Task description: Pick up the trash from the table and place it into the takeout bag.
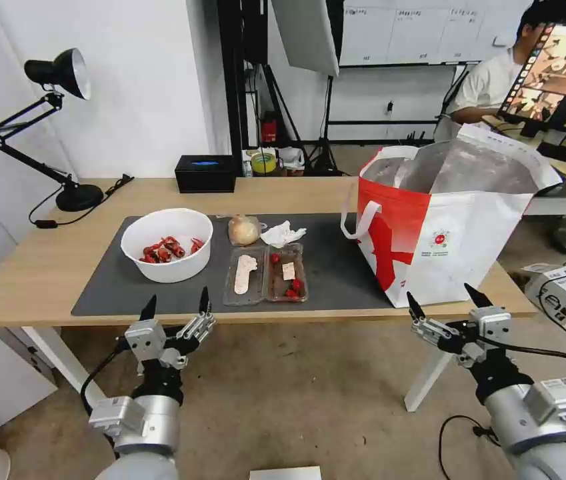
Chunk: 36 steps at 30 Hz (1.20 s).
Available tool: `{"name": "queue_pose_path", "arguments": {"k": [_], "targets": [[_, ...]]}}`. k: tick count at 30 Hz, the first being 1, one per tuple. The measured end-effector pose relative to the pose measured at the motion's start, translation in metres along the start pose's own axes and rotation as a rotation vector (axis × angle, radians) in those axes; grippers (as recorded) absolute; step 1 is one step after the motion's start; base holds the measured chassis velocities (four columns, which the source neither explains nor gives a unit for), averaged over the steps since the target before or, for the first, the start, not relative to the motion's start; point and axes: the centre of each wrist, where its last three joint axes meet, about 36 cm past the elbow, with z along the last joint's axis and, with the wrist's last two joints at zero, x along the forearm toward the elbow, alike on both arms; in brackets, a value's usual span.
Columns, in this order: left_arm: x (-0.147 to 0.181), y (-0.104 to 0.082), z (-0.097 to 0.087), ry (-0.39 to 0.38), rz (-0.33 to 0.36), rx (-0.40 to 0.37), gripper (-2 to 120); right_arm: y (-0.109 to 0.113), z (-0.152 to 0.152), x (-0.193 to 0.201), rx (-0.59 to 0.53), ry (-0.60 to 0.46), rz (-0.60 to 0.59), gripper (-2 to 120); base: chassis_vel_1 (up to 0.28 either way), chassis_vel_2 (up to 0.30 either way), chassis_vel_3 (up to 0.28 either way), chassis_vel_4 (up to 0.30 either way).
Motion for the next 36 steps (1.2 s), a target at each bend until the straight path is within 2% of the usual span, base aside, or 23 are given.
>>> {"name": "queue_pose_path", "arguments": {"k": [1, 2, 3, 5, 6, 7, 8, 9, 12, 13, 14, 15, 18, 25, 28, 36], "targets": [[-0.003, -0.003, -0.003, 0.030, -0.003, 0.065, 100, 0.000, 0.001, 0.001, 0.002, 0.002, -0.001, 100, 0.000, 0.000, 0.000, 0.000], [-0.005, -0.004, -0.006, 0.046, -0.005, 0.104, 100, 0.001, 0.001, 0.001, 0.004, 0.004, -0.001, 100, 0.000, 0.000, 0.000, 0.000], [-0.005, -0.004, -0.006, 0.046, -0.005, 0.104, 100, 0.001, 0.001, 0.001, 0.004, 0.004, -0.001, 100, 0.000, 0.000, 0.000, 0.000], [-0.009, -0.010, -0.016, 0.078, 0.007, 0.210, 100, 0.001, 0.002, 0.001, 0.010, 0.008, 0.000, 100, 0.000, 0.000, 0.000, 0.000], [-0.009, -0.012, -0.020, 0.095, 0.011, 0.244, 100, 0.001, 0.003, 0.001, 0.011, 0.009, 0.001, 100, 0.000, 0.000, 0.000, 0.000], [-0.009, -0.012, -0.020, 0.095, 0.011, 0.244, 100, 0.001, 0.003, 0.001, 0.011, 0.009, 0.001, 100, 0.000, 0.000, 0.000, 0.000], [-0.010, -0.016, -0.031, 0.152, 0.012, 0.336, 100, 0.001, 0.004, 0.000, 0.013, 0.013, 0.002, 100, 0.000, 0.000, 0.000, 0.000], [-0.010, -0.016, -0.031, 0.152, 0.012, 0.336, 100, 0.001, 0.004, 0.000, 0.013, 0.013, 0.002, 100, 0.000, 0.000, 0.000, 0.000], [-0.014, -0.021, -0.043, 0.270, 0.024, 0.542, 100, 0.001, 0.007, 0.000, 0.014, 0.022, 0.006, 100, 0.000, 0.000, 0.000, 0.000], [-0.014, -0.021, -0.043, 0.270, 0.024, 0.542, 100, 0.001, 0.007, 0.000, 0.014, 0.022, 0.006, 100, 0.000, 0.000, 0.000, 0.000], [-0.016, -0.022, -0.046, 0.314, 0.027, 0.608, 100, 0.001, 0.009, 0.000, 0.013, 0.026, 0.008, 100, 0.000, 0.000, 0.000, 0.000], [-0.018, -0.023, -0.047, 0.340, 0.032, 0.641, 100, 0.001, 0.010, 0.000, 0.013, 0.030, 0.011, 100, 0.000, 0.000, 0.000, 0.000], [-0.026, -0.024, -0.044, 0.377, 0.032, 0.667, 100, 0.002, 0.012, 0.000, 0.010, 0.036, 0.017, 100, 0.000, 0.000, 0.000, 0.000], [-0.038, -0.030, -0.031, 0.406, 0.036, 0.682, 100, 0.003, 0.014, 0.003, 0.003, 0.045, 0.021, 100, 0.000, 0.000, 0.000, 0.000], [-0.049, -0.043, -0.018, 0.423, 0.048, 0.699, 100, 0.001, 0.014, 0.005, 0.008, 0.039, 0.027, 100, 0.000, 0.000, 0.000, 0.000], [-0.064, -0.055, -0.004, 0.449, 0.066, 0.694, 100, 0.001, 0.019, 0.011, 0.012, 0.043, 0.042, 100, 0.000, 0.000, 0.000, 0.000]]}}
